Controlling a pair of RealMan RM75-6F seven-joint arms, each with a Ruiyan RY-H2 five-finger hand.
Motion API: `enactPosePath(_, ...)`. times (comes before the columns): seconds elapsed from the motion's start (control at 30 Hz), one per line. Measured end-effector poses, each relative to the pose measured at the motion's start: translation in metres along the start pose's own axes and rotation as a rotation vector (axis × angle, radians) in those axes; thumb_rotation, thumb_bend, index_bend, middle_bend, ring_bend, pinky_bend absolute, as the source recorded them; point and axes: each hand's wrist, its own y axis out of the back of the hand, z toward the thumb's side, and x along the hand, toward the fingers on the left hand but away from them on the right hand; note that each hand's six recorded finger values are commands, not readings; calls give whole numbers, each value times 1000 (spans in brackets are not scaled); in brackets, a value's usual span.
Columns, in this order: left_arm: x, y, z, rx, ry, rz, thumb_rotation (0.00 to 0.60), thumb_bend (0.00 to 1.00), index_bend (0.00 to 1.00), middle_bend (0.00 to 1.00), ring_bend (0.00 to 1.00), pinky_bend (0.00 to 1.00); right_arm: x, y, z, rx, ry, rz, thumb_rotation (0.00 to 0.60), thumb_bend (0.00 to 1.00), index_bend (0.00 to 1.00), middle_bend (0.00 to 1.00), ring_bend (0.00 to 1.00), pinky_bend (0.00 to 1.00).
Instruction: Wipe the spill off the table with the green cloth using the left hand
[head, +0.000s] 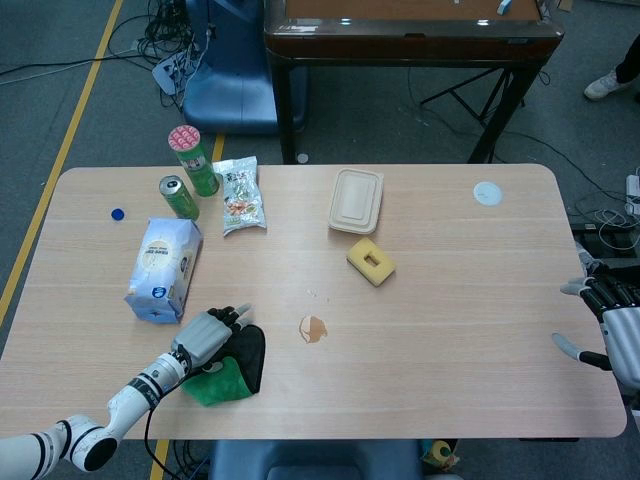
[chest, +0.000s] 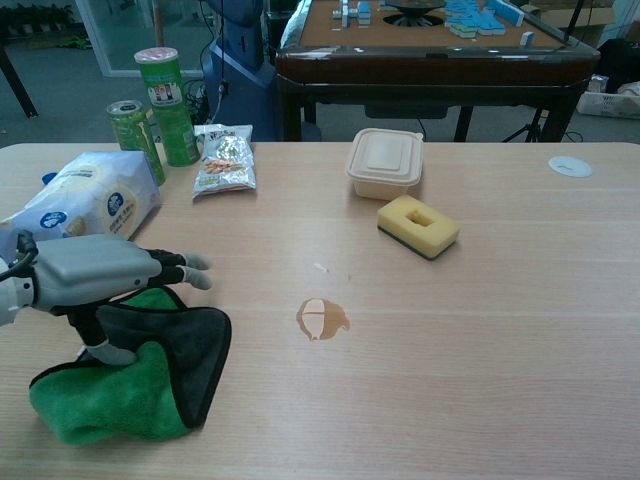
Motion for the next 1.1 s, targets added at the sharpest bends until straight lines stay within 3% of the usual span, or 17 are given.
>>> enactPosePath(0.2, -1, -6, 1, 22, 1, -22, 600, 181, 248, 110, 203, 356, 0, -1, 0, -3, 0, 1, 600, 225, 333, 311, 211, 246)
enactPosePath(0.47, 4, -7, 3, 13, -1, 5, 600, 182, 421, 340, 428, 612, 1, 1, 0, -3, 3, -6, 600, 225, 334, 311, 211, 246)
enactPosePath(0.73, 5, -11, 4, 5, -10, 10, 600, 182, 455, 382, 461, 681, 1, 2, 0, -5, 3, -8, 600, 224, 333, 311, 211, 246)
enactPosePath(1.1, 2, -16, 9, -9, -31, 13, 600, 182, 550, 513, 575, 800, 1, 4, 2, -4, 5, -10, 600, 224, 333, 311, 211, 246)
